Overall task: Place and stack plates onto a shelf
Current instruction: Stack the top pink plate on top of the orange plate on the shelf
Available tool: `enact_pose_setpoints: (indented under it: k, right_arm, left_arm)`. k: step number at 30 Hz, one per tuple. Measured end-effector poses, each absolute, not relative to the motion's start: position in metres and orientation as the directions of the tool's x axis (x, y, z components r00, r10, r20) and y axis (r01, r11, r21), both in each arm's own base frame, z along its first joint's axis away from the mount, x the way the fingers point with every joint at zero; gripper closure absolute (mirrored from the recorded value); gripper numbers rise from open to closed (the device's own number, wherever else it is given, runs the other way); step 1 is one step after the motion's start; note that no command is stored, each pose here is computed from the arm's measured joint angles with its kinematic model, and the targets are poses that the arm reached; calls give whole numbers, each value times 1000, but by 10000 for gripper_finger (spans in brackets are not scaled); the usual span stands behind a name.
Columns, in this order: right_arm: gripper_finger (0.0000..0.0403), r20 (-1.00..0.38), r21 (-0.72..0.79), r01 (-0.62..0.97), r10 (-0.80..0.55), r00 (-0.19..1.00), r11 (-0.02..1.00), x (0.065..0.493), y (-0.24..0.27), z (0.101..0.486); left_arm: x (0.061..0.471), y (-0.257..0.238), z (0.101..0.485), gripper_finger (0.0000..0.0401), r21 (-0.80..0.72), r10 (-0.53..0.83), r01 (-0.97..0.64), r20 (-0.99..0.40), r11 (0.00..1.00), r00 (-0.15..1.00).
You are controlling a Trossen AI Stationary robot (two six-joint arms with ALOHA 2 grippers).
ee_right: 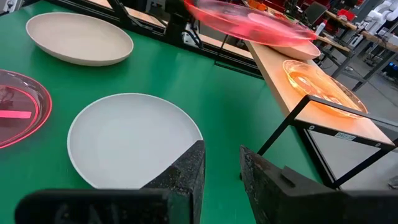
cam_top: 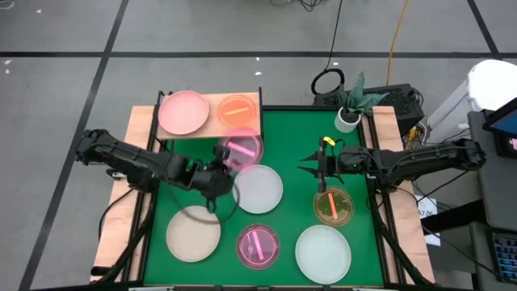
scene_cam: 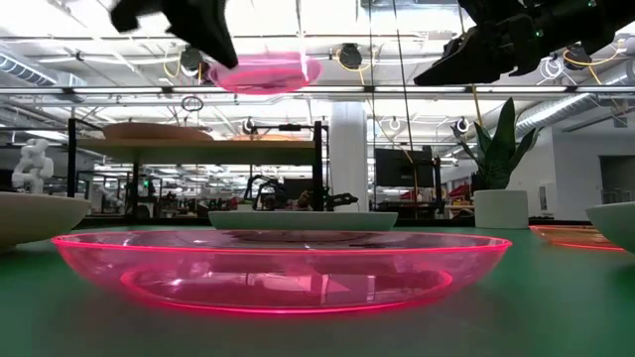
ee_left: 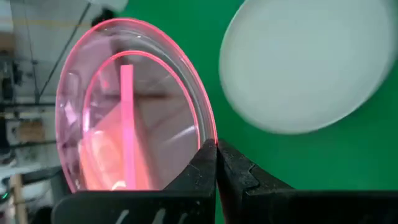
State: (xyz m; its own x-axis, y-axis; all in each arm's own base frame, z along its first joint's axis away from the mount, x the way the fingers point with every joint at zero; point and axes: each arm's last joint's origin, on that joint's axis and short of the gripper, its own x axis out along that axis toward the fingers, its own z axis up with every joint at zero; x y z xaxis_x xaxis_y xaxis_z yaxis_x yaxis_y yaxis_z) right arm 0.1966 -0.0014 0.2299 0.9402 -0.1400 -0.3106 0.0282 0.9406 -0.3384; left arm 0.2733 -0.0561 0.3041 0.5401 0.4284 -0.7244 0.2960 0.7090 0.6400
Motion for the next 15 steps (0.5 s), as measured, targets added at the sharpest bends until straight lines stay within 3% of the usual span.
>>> enact_pose_setpoints:
  k: [9, 15]
  right_arm:
    - [321, -313, -341, 27, -140, 939, 940, 196, -1, 230]
    - [321, -313, -352, 23, -140, 939, 936, 196, -2, 230]
  left_arm:
    - [282, 17, 308, 400, 657, 511, 253, -728, 710, 458]
    - [284, 64, 313, 400, 630, 488, 170, -719, 758, 495]
